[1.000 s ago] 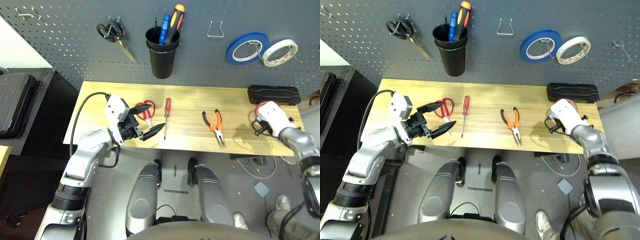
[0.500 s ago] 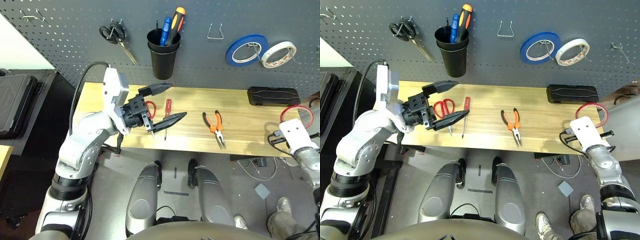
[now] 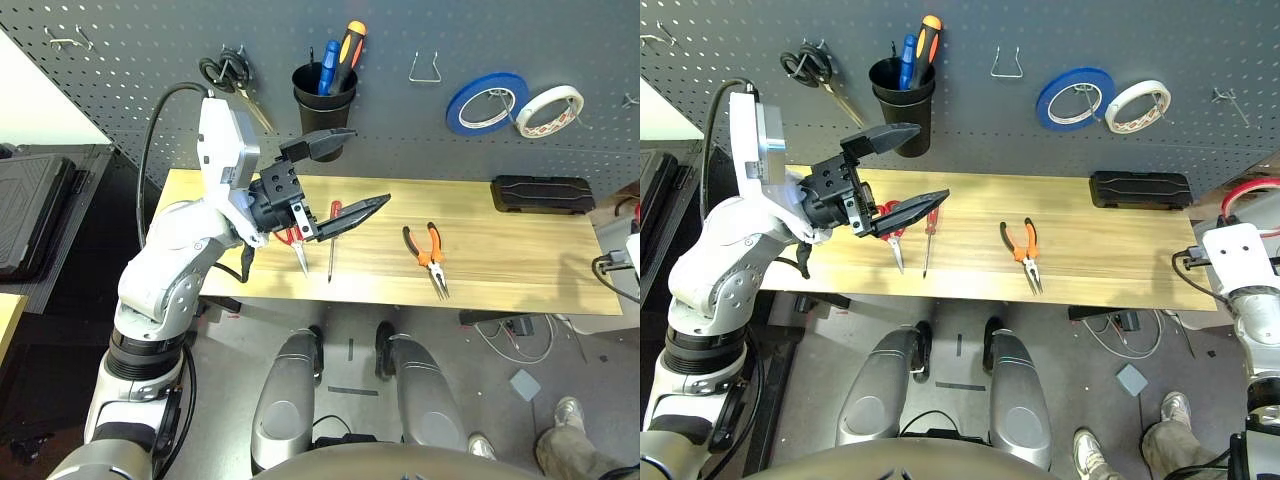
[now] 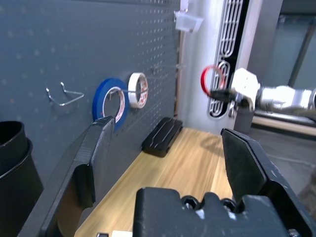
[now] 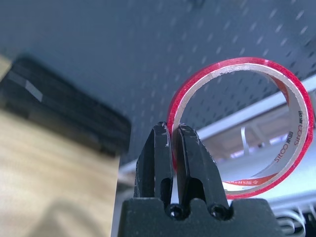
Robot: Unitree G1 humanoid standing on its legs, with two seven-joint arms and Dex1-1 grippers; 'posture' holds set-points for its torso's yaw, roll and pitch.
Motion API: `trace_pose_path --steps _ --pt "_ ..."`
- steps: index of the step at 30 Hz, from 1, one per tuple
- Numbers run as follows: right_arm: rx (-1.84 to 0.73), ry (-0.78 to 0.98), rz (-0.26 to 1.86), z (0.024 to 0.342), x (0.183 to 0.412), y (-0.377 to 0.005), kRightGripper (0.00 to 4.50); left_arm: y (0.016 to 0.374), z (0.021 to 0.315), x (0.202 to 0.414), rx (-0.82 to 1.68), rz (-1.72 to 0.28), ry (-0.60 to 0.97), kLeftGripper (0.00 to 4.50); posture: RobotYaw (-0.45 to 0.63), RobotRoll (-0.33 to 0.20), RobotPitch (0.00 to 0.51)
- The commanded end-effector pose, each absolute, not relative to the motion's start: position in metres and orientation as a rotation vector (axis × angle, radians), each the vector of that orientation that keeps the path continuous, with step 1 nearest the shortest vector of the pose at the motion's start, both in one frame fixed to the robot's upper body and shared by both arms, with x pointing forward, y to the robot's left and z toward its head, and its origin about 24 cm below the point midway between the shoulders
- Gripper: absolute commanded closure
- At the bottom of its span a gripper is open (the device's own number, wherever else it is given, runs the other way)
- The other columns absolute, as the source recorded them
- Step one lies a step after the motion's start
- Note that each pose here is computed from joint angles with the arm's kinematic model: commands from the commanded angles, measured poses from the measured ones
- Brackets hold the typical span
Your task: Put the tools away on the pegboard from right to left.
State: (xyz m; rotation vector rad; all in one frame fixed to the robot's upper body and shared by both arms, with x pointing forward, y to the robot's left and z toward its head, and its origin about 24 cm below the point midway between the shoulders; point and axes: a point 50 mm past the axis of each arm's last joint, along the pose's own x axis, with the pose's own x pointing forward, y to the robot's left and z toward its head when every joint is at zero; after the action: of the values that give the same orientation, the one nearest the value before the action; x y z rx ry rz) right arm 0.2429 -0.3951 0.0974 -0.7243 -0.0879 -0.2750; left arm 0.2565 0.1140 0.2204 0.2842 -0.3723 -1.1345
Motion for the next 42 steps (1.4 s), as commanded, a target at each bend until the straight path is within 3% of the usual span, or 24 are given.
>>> trace_pose_path --steps 1,14,23,29,36,42 --pt "-0.714 -0.097 -0.255 0.11 0.249 -0.4 4.46 0.112 0.216 0.262 0.35 -1.127 -0.351 0.0 0.14 0.0 0.22" --pt "-0.598 -0.047 -0.154 0.137 0.304 -0.384 4.46 0.114 0.212 0.271 0.404 -1.077 -0.328 0.0 0.14 0.0 0.228" --pt "-0.534 0.031 -0.222 0.158 0.339 -0.371 4.46 0.115 0.21 0.276 0.421 -1.029 -0.316 0.0 0.16 0.0 0.243" --pt "-0.531 -0.036 -0.278 0.158 0.337 -0.371 2.6 0.118 0.207 0.276 0.427 -0.998 -0.303 0.0 0.19 0.0 0.251" --pt "-0.416 -0.063 -0.179 0.109 0.305 -0.371 0.02 0.126 0.197 0.274 0.447 -0.985 -0.245 0.0 0.18 0.0 0.255" --pt "-0.303 0.086 -0.022 0.061 0.286 -0.347 0.02 0.137 0.178 0.275 0.561 -1.017 -0.08 0.0 0.16 0.0 0.252"
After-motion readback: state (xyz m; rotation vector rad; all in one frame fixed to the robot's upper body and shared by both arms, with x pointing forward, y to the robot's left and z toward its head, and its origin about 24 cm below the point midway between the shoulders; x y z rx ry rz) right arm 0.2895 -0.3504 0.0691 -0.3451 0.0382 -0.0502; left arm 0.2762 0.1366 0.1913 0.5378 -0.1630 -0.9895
